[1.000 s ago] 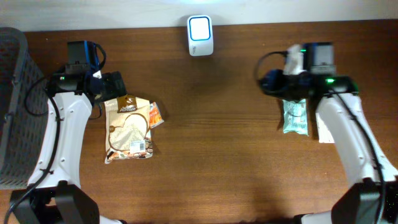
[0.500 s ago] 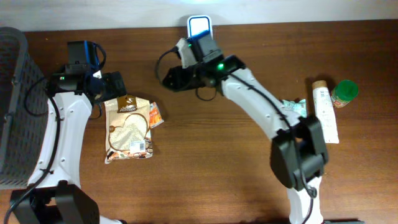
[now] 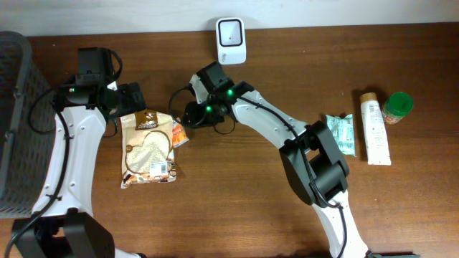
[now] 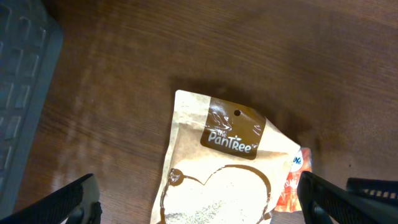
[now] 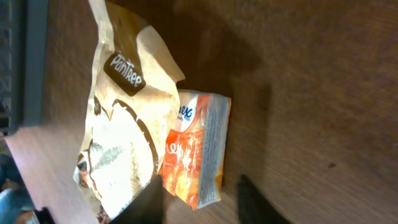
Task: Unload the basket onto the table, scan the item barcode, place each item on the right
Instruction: 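Move the right gripper to the orange tissue packet and grasp it, then lift the orange packet and carry it toward the scanner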
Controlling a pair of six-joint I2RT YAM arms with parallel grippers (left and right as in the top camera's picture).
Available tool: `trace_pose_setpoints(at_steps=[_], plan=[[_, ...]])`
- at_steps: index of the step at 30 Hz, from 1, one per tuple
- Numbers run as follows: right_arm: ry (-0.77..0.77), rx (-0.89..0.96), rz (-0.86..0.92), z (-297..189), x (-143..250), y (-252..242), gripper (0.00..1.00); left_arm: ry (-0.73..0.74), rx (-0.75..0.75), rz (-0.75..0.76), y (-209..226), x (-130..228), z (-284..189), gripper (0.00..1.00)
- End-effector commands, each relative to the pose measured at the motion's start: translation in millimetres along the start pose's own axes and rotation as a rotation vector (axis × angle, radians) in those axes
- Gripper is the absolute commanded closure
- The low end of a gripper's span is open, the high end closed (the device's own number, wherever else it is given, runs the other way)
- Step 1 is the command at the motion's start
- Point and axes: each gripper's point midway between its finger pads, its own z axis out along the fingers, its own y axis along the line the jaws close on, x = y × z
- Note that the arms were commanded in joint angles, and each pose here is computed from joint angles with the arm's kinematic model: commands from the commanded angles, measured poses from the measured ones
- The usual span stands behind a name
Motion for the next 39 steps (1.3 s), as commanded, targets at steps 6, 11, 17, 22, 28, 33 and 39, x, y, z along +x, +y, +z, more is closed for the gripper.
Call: trace_pose_setpoints(at_steps=[6, 11, 17, 22, 28, 33, 39], plan=[[0.098, -0.052, 0.033, 33, 26, 7, 0.73, -0.021, -0.004, 0.015, 1, -6, -5, 0.01], [0.108, -0.027, 0.041, 42, 31, 0, 0.73, -0.021, -0.004, 0.015, 1, -6, -5, 0.01], [0.118, -0.021, 0.059, 53, 35, -10, 0.73, -0.021, -0.004, 0.015, 1, -6, -5, 0.01], [0.126, -0.051, 0.072, 49, 34, -9, 0.96, -0.020, -0.004, 0.015, 1, -6, -5, 0.01], [0.165, -0.122, 0.142, 6, 29, -21, 0.96, -0.021, -0.004, 0.015, 1, -6, -5, 0.01], [0.149, -0.253, 0.065, -90, 20, -27, 0.96, -0.021, -0.004, 0.015, 1, -6, -5, 0.01], [0.114, -0.420, 0.026, -150, 23, -26, 0.96, -0.021, -0.004, 0.015, 1, -6, -5, 0.01]])
